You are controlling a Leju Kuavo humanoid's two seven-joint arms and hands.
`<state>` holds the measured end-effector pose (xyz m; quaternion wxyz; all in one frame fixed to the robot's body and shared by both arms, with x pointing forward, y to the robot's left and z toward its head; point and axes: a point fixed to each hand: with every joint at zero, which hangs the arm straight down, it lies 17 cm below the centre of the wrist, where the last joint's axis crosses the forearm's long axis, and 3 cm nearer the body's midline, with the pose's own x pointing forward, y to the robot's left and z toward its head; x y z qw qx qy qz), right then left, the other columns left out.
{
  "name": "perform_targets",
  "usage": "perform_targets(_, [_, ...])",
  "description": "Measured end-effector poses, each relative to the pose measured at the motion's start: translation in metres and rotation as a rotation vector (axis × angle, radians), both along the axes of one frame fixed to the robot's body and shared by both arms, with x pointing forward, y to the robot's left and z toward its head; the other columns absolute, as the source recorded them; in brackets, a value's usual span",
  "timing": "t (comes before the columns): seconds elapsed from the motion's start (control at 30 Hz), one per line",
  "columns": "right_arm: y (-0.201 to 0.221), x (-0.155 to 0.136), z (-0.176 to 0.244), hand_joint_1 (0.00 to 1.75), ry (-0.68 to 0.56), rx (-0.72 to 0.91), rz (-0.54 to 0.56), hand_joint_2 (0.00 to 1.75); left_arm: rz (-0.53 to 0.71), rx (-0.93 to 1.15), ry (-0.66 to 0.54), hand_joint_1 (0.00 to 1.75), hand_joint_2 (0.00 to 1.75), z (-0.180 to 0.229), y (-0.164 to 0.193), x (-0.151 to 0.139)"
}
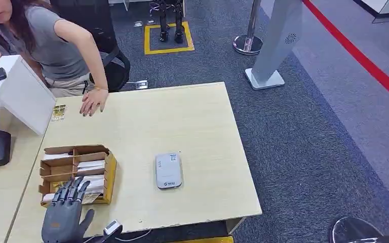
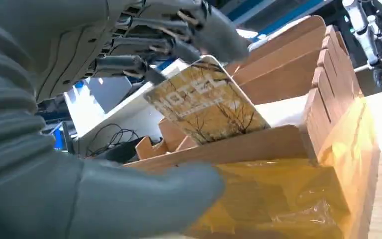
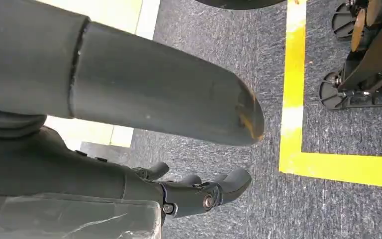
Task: Pass the card to the sensor for recognition and then transmit it.
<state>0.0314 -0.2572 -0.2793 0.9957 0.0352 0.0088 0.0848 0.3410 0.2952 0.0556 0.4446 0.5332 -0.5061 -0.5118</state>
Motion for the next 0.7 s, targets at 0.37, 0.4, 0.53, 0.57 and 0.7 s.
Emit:
perform_targets(0.37, [-0.0003,-0.0003,0.0000,0.00,0.002,-0.001,0.000,0.00,0.004,-0.001,0.001,1.75,1.75,-0.0007,0.0006,0.0019])
perform_targets(0.4, [-0.0003,-0.0004,-0.0001,0.00,0.002,-0.001,0.000,0.00,0.004,-0.001,0.000,1.75,1.75,-0.0005,0.0006,0.0022])
perform_targets(0.53, [-0.0002,-0.0001,0.0000,0.00,0.001,-0.001,-0.003,0.00,0.005,-0.002,-0.004,1.75,1.75,0.0010,0.0007,0.0037])
perform_targets(0.57, [-0.0005,-0.0001,-0.0001,0.00,0.001,-0.003,-0.004,0.00,0.005,-0.003,-0.005,1.75,1.75,0.0013,0.0007,0.0040])
perform_targets(0.7, [-0.0007,0.0000,-0.0002,0.00,0.001,-0.004,-0.005,0.00,0.003,-0.003,-0.010,1.75,1.75,0.0031,0.0003,0.0057])
